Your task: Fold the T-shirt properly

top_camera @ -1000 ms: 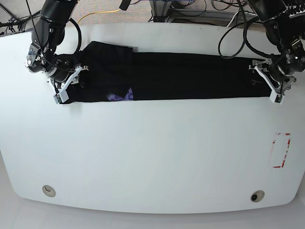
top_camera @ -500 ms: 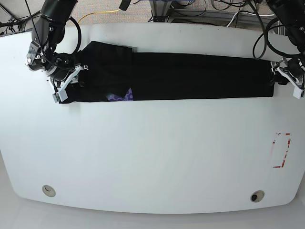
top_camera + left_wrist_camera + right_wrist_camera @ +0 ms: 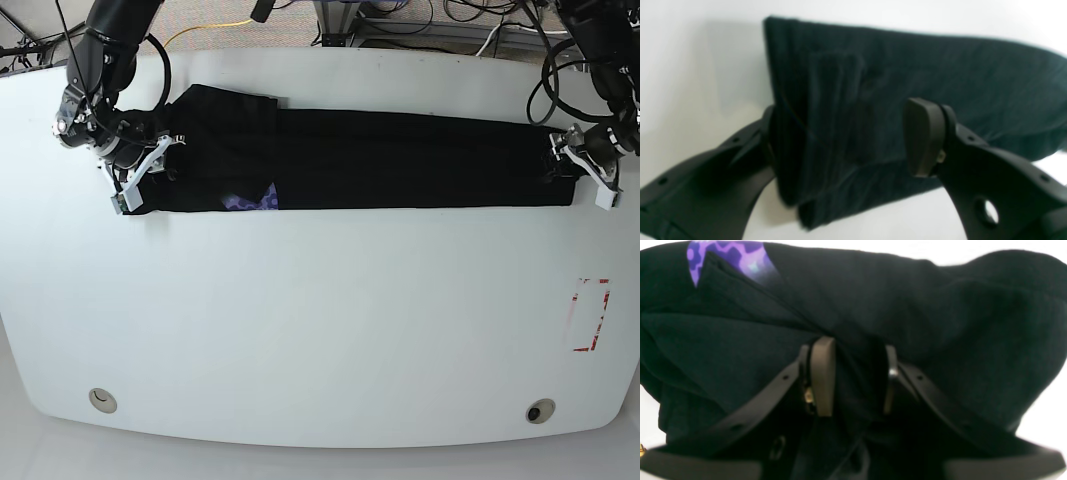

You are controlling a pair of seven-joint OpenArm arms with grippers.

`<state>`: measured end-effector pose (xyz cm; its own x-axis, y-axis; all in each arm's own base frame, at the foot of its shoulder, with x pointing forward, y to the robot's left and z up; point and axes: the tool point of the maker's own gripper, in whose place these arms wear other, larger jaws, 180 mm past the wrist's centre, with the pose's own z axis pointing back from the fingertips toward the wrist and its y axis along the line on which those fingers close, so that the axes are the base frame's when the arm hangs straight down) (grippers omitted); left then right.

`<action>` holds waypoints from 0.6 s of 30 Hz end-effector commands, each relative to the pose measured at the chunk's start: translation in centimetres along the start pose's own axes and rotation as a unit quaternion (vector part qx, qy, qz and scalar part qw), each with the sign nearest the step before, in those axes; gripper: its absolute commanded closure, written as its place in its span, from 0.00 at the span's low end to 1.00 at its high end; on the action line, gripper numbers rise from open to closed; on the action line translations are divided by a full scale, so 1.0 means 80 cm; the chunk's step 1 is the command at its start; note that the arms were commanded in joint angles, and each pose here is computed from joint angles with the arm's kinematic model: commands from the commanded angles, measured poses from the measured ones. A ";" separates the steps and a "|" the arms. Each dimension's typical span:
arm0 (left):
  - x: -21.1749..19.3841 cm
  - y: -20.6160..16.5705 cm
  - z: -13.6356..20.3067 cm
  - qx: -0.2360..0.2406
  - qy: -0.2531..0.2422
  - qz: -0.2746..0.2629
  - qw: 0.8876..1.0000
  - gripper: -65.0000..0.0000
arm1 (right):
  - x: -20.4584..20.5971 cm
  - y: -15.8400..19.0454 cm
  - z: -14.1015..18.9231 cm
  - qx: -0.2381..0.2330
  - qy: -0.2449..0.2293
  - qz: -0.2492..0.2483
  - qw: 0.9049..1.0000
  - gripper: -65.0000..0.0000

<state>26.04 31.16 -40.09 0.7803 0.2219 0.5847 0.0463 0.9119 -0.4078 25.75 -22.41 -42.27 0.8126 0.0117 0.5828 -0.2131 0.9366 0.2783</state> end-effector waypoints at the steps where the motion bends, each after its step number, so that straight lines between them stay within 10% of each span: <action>1: -0.011 0.007 0.001 0.008 0.026 -0.003 1.000 0.46 | -0.015 -0.013 0.005 -0.023 0.037 0.008 0.999 0.70; 6: -0.011 0.008 0.002 0.010 0.025 -0.003 1.000 0.99 | -0.017 -0.013 0.005 -0.022 0.038 0.006 0.999 0.70; 18: 0.049 -0.145 0.037 -0.023 -0.053 -0.223 0.973 0.94 | -0.018 -0.011 0.004 -0.020 0.039 0.007 0.999 0.70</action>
<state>25.67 24.53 -33.43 0.6811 -0.1063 0.7245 0.3184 0.9340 -0.1623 25.66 -22.50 -42.27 0.8124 0.0073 0.5831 -0.2093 0.9369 0.2800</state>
